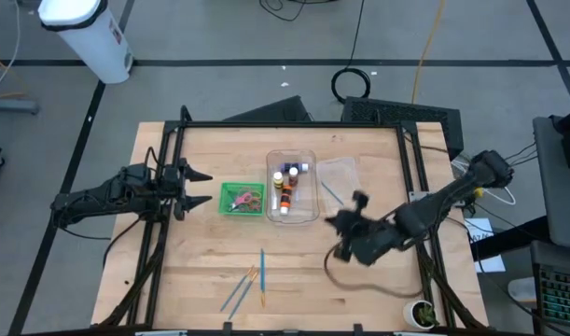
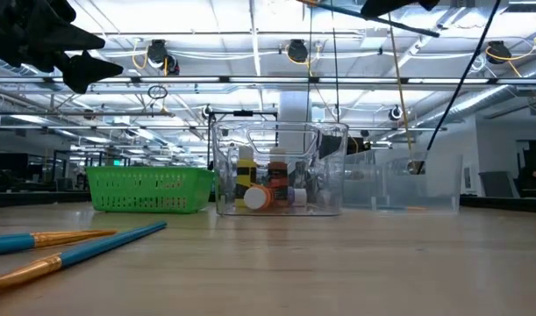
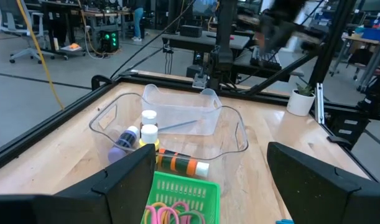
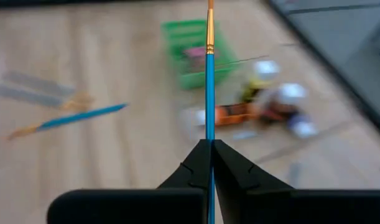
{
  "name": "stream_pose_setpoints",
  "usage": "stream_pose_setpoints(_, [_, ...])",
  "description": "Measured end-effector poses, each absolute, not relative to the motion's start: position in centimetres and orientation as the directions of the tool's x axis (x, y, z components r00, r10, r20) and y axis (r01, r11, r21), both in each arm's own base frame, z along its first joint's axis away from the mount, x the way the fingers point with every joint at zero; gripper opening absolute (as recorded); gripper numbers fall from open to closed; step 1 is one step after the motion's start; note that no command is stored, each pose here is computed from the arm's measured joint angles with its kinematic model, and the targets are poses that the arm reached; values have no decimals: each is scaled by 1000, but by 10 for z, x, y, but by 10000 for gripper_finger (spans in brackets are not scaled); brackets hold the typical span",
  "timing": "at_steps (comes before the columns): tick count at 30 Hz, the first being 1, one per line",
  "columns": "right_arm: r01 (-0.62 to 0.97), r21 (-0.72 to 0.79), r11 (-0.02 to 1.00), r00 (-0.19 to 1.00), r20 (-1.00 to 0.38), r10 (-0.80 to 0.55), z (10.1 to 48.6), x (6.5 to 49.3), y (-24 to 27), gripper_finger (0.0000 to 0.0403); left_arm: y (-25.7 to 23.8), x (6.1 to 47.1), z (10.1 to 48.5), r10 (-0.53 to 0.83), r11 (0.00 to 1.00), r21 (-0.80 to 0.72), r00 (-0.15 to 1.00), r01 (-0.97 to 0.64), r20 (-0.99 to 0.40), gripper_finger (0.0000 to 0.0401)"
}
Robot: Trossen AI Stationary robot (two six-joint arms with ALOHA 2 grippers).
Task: Pick & Place Paint Supplies
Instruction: Put the blue paint brush into the white bin
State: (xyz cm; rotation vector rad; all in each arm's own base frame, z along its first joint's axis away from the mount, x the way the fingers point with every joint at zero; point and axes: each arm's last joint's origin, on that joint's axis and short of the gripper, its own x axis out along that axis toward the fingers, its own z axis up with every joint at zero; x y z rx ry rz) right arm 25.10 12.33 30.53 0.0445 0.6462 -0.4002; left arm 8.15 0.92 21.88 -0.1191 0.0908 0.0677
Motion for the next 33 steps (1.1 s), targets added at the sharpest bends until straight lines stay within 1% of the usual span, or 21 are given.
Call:
stream_pose_setpoints(3, [472, -84, 878, 681, -598, -423, 299, 238, 99, 0, 9, 81, 219, 62, 991, -115, 994, -73, -94, 310])
stream_pose_setpoints(8, [601, -76, 795, 588, -632, -505, 263, 218, 50, 0, 9, 81, 219, 62, 991, -116, 994, -73, -94, 310])
stream_pose_setpoints(11, [638, -21, 770, 558, -676, -481, 231, 210, 25, 0, 9, 82, 219, 62, 991, -116, 994, -73, -95, 310])
stream_pose_setpoints(14, [642, 67, 764, 578, -697, -424, 203, 204, 6, 0, 9, 81, 219, 62, 991, -116, 994, -73, -94, 310])
stream_pose_setpoints(17, [649, 106, 753, 576, -716, -395, 180, 198, -6, 0, 9, 81, 219, 62, 991, -116, 994, -73, -94, 310])
stream_pose_setpoints(23, [680, 116, 724, 554, -728, -404, 162, 190, -13, 3, 9, 81, 219, 62, 991, -116, 994, -73, -95, 310])
stream_pose_setpoints(25, [686, 131, 716, 561, -722, -405, 162, 190, -13, 14, 9, 81, 219, 62, 991, -116, 994, -73, -94, 310])
stream_pose_setpoints(27, [678, 134, 723, 572, -713, -405, 163, 192, -13, 34, 9, 81, 219, 62, 991, -116, 994, -73, -95, 310])
stream_pose_setpoints(33, [644, 155, 749, 630, -662, -405, 168, 198, -13, 122, 9, 81, 219, 62, 991, -116, 994, -73, -95, 310])
